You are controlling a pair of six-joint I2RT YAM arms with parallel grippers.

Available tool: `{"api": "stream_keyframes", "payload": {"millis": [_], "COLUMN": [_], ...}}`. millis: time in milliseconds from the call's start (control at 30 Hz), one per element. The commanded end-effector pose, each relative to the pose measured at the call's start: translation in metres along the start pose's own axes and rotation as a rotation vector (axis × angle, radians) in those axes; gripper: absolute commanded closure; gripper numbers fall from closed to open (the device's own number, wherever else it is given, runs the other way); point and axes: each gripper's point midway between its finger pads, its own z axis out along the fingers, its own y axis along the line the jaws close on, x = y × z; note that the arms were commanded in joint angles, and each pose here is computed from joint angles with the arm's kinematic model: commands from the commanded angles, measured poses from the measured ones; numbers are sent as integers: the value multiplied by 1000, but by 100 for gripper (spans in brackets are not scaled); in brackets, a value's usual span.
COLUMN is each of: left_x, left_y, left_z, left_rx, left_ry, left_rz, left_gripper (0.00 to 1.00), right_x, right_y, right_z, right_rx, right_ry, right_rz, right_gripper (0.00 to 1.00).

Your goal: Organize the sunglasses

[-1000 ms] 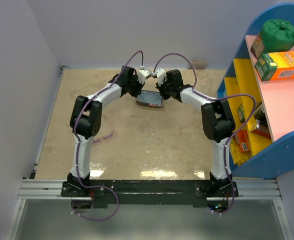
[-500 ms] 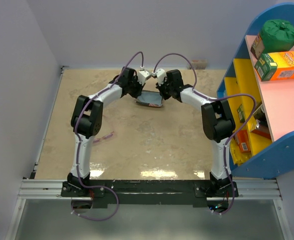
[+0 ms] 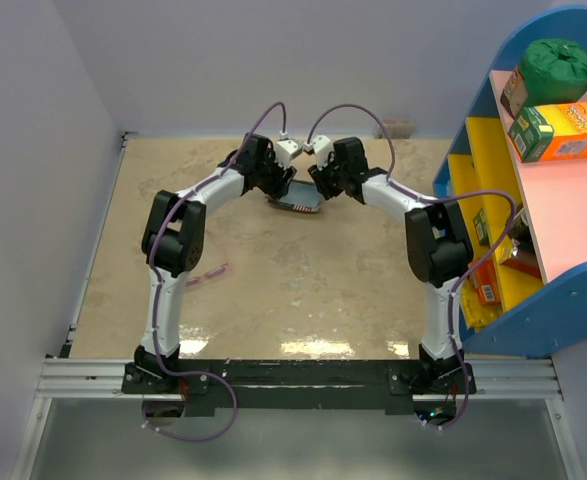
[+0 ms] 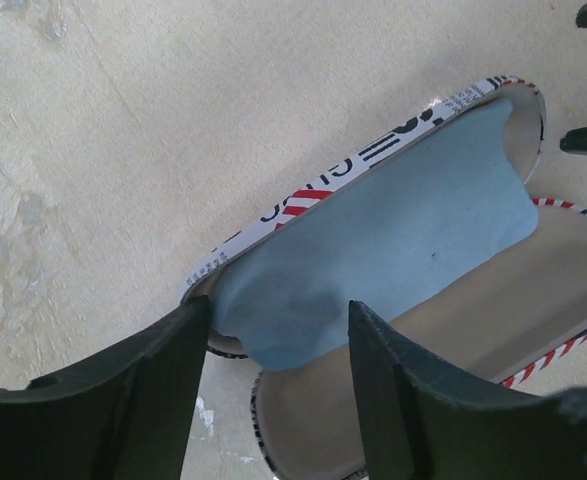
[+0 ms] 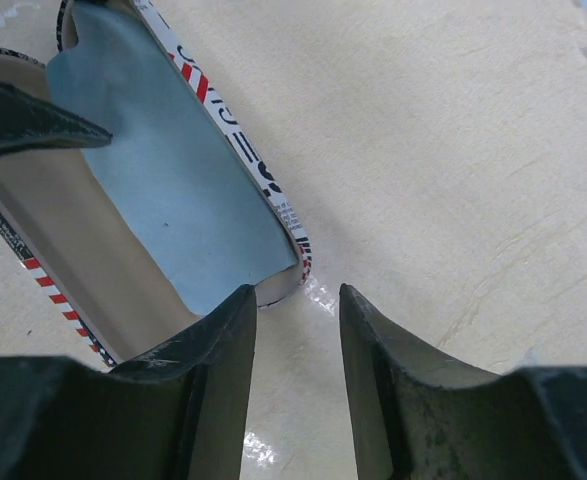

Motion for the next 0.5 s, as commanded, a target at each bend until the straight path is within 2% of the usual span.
{"api": "stream_keyframes", "payload": {"millis": [0, 200, 267, 333, 400, 467], "left_x": [-33, -39, -40, -44, -47, -53], "left_y": [13, 14, 15, 18, 26, 34], "left_z": [-19, -36, -42, -50, -62, -78], "left_rx": [-45, -40, -46, -56, -76, -94], "left_ry": [-92, -111, -111, -119, -131, -152], "left_rz": [0, 8, 11, 6, -3, -9], "left_gripper": [35, 19, 17, 5, 0, 0], "right_x": [-42, -51, -53, -60, -53, -48], "right_y": [-16, -16, -14, -12, -4, 6], "right_z": [-33, -59, -71, -87, -98, -116], "right_rx": [62, 62, 50, 42, 3, -39], "right_ry": [-97, -103, -98, -109, -78, -53], "right_rz": [-29, -48, -53, -69, -84, -93], "right_gripper": [57, 50, 50, 50, 48, 47]}}
